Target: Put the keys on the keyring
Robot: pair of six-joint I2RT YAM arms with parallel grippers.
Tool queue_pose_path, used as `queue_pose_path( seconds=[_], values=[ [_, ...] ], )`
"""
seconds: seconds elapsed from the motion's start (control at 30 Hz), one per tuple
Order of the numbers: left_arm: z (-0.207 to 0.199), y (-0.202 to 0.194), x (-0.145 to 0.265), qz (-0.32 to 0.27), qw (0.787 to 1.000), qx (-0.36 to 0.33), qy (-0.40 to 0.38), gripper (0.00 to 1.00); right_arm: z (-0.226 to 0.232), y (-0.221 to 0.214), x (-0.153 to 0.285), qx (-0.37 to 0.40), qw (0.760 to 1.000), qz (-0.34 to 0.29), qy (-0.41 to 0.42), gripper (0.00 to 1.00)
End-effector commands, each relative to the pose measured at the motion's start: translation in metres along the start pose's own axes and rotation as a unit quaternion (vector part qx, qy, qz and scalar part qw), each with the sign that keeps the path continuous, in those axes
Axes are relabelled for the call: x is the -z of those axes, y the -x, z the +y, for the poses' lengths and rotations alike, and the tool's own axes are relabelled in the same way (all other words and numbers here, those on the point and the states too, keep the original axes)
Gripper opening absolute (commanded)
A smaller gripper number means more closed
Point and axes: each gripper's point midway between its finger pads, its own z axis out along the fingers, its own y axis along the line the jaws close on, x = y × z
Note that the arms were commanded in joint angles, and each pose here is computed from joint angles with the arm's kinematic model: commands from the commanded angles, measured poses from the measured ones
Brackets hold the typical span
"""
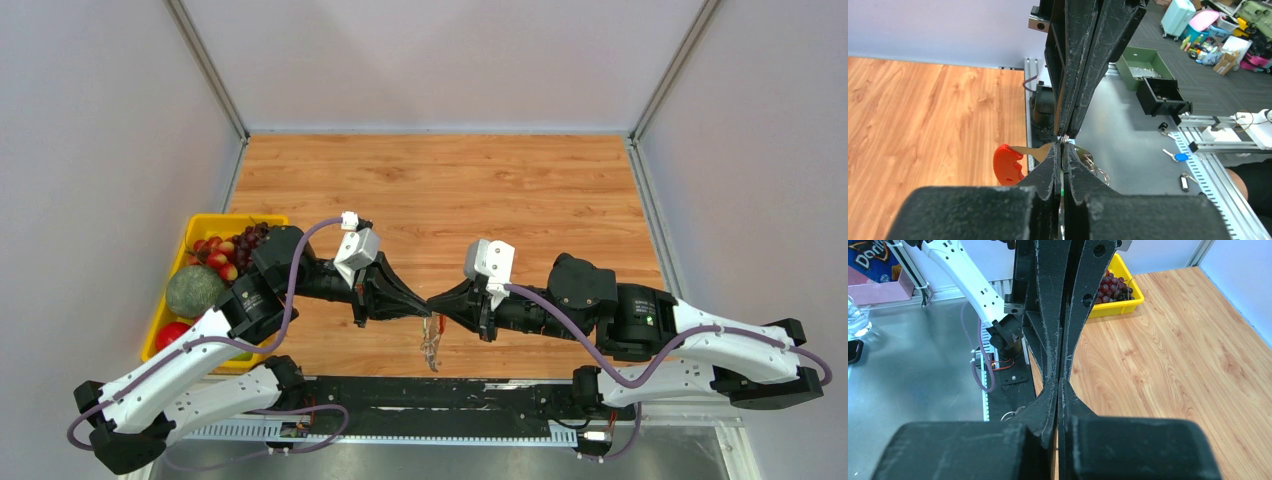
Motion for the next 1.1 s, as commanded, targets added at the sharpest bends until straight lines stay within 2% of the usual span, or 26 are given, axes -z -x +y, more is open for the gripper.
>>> queue_pose_path(
  seconds=[0.0, 0.2, 0.23, 0.33, 0.37, 0.53, 0.73, 0.93, 1.07],
  values=[
    [0.0, 0.001, -0.001, 0.001, 1.0, -0.005, -0.003, 0.0, 0.0, 0.039, 0.008, -0.004, 0.998, -0.063, 0.001, 0.0],
    [0.002, -0.002, -0.002, 0.011, 1.0, -0.002, -0.001, 0.0, 0.003, 0.029, 0.012, -0.014, 0.999, -0.04, 0.008, 0.0],
    [0.003, -0.002, -0.002, 0.013, 1.0, -0.001, 0.0, 0.0, 0.003, 0.026, 0.014, -0.019, 0.999, -0.031, 0.006, 0.04],
    [0.005, -0.01, -0.001, 0.033, 0.999, 0.006, 0.004, 0.0, 0.001, 0.018, 0.022, -0.023, 1.0, -0.009, 0.003, 0.31],
    [0.004, -0.013, 0.0, 0.041, 0.999, 0.011, 0.004, 0.0, 0.001, 0.016, 0.024, -0.033, 0.999, -0.002, -0.001, 0.37],
    [0.004, -0.03, 0.003, 0.079, 0.997, 0.016, -0.004, 0.0, 0.0, 0.008, 0.028, -0.049, 0.998, 0.04, -0.009, 0.46],
    [-0.003, -0.042, 0.007, 0.105, 0.994, 0.025, -0.021, 0.0, 0.012, -0.024, 0.019, -0.065, 0.991, 0.114, 0.01, 0.46],
    [-0.008, -0.052, 0.007, 0.123, 0.991, 0.031, -0.038, 0.0, 0.025, -0.035, 0.007, -0.083, 0.985, 0.145, 0.032, 0.45],
    [-0.01, -0.056, 0.007, 0.127, 0.991, 0.03, -0.043, 0.0, 0.026, -0.036, 0.0, -0.088, 0.984, 0.153, 0.034, 0.38]
  ],
)
